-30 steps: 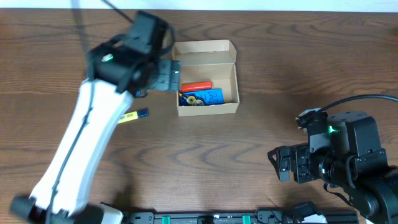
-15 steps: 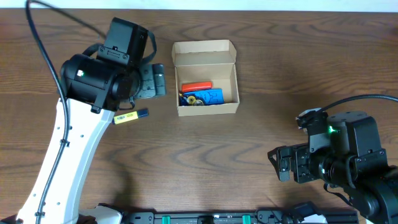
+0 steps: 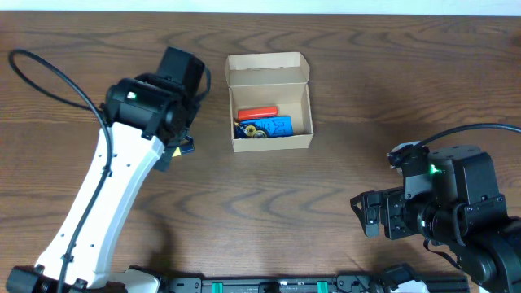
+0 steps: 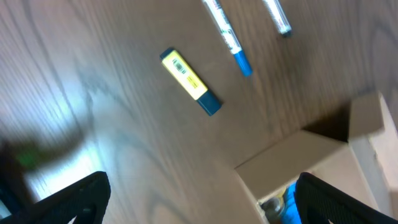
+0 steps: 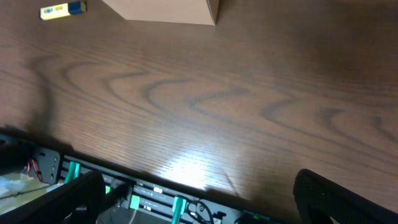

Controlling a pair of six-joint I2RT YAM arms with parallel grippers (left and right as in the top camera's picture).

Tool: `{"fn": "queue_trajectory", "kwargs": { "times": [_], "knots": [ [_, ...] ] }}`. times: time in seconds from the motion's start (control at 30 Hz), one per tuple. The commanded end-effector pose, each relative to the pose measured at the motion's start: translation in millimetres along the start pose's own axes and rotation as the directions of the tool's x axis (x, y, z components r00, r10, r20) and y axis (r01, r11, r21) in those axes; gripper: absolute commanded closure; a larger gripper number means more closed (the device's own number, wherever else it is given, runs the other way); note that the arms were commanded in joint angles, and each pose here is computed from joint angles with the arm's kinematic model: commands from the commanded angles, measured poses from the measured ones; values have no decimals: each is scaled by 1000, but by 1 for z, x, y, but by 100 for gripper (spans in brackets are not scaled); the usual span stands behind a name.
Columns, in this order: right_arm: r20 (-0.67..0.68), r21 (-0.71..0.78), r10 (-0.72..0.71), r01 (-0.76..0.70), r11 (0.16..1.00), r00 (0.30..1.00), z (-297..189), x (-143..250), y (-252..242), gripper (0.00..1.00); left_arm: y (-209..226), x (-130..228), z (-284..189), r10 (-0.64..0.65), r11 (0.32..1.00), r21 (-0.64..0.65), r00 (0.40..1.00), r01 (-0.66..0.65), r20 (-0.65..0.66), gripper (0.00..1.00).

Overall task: Pack container
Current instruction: 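Move the left gripper to the yellow highlighter, then grasp the yellow highlighter with the left gripper and lift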

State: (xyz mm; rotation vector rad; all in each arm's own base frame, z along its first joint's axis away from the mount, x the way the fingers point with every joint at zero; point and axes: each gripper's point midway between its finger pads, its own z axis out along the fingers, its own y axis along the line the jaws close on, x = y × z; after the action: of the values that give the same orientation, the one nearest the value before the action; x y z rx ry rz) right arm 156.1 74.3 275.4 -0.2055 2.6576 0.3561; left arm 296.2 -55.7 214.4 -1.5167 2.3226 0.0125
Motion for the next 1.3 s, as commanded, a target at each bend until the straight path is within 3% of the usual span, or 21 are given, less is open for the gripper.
{"fn": "queue_trajectory", "kwargs": {
  "times": [0.0, 0.2, 0.47, 0.6, 1.27],
  "knots": [
    [-2, -3, 18, -18, 1000, 1000, 0, 0, 0, 1, 0, 8, 28, -224, 975, -14, 975, 224, 2, 5],
    [-2, -3, 18, -18, 1000, 1000, 0, 0, 0, 1, -7, 14, 67, -277, 961, 20, 960, 277, -30, 5],
    [-2, -3, 18, -18, 1000, 1000, 0, 0, 0, 1, 6, 14, 117, -346, 935, -137, 927, 328, -146, 4],
    [-3, -3, 18, -18, 1000, 1000, 0, 0, 0, 1, 13, 13, 140, -368, 919, -207, 920, 337, -136, 4],
    [-2, -3, 18, -18, 1000, 1000, 0, 0, 0, 1, 16, 23, 212, -339, 909, -302, 931, 286, -137, 2]
  ]
}}
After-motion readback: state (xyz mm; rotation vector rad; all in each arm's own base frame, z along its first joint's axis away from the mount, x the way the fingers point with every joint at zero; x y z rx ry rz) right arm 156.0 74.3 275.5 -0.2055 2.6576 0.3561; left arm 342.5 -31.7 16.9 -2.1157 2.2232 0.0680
